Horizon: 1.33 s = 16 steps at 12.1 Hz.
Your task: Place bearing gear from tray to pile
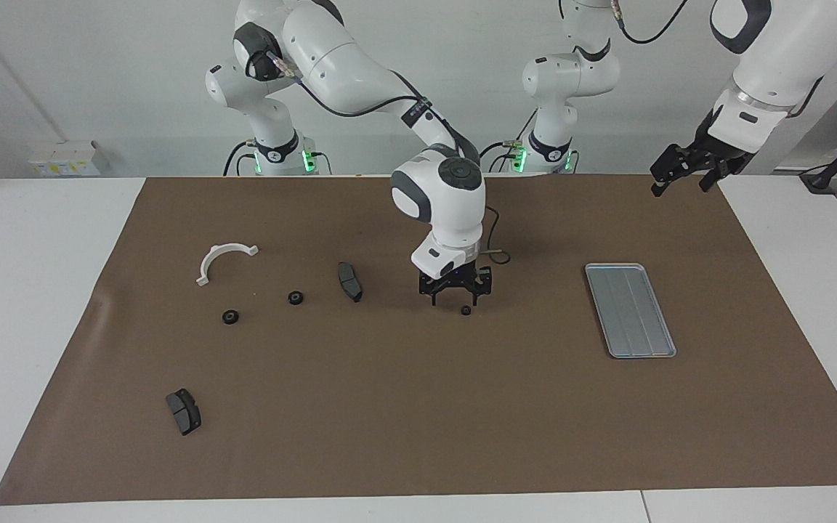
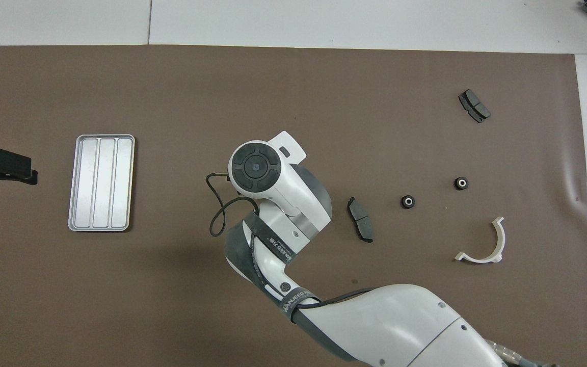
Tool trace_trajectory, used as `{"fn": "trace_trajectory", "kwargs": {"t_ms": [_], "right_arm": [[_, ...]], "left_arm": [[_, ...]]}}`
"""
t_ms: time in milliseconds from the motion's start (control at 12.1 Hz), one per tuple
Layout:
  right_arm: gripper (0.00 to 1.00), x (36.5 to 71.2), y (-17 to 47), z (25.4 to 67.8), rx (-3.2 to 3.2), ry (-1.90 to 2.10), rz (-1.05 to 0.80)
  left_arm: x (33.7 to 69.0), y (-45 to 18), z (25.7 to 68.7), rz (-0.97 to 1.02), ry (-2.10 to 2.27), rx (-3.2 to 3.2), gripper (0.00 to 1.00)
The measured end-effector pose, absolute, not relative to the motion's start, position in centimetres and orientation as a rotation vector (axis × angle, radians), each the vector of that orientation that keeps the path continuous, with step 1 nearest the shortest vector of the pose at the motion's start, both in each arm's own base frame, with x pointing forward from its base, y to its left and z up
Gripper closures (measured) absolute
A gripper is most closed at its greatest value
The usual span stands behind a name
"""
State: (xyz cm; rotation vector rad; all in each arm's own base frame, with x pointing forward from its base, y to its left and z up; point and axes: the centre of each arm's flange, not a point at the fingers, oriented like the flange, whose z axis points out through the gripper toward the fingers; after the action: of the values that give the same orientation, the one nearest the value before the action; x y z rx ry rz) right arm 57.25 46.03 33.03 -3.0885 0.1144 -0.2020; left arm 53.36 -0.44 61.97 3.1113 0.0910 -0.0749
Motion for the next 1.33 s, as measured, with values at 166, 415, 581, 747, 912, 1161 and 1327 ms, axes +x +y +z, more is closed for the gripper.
{"fn": "trace_trajectory", "kwargs": {"t_ms": [166,415,581,747,912,1161,1327], "right_arm": [[0.11,57.2,46.4,32.8,-3.096,0.095,-0.215],[0.19,57.1,46.7,32.2,-3.112,0.073,-0.223],[0.23,56.3,47.7,31.5,-3.114,0.045,-0.223],[0.27,55.6,48.6,30.6,-3.129,0.034,-0.230],[0.34,55.5,48.7,30.1,-3.139,0.029,-0.236],[0.46,55.7,48.6,30.3,-3.141,0.026,-0.250],[0.46,55.8,48.9,30.5,-3.119,0.023,-0.277]], "left_arm": [[53.3,-0.3,62.0,-0.073,0.095,3.111,0.00],[53.4,-0.1,62.0,-0.071,0.101,3.111,0.00],[53.4,-0.1,62.0,-0.071,0.102,3.111,0.00],[53.4,-0.1,62.1,-0.064,0.103,3.111,0.00],[53.2,0.1,62.7,-0.031,0.108,3.111,0.00],[52.8,0.2,63.5,-0.006,0.112,3.111,0.00],[52.9,0.2,63.5,-0.005,0.113,3.111,0.00]]}}
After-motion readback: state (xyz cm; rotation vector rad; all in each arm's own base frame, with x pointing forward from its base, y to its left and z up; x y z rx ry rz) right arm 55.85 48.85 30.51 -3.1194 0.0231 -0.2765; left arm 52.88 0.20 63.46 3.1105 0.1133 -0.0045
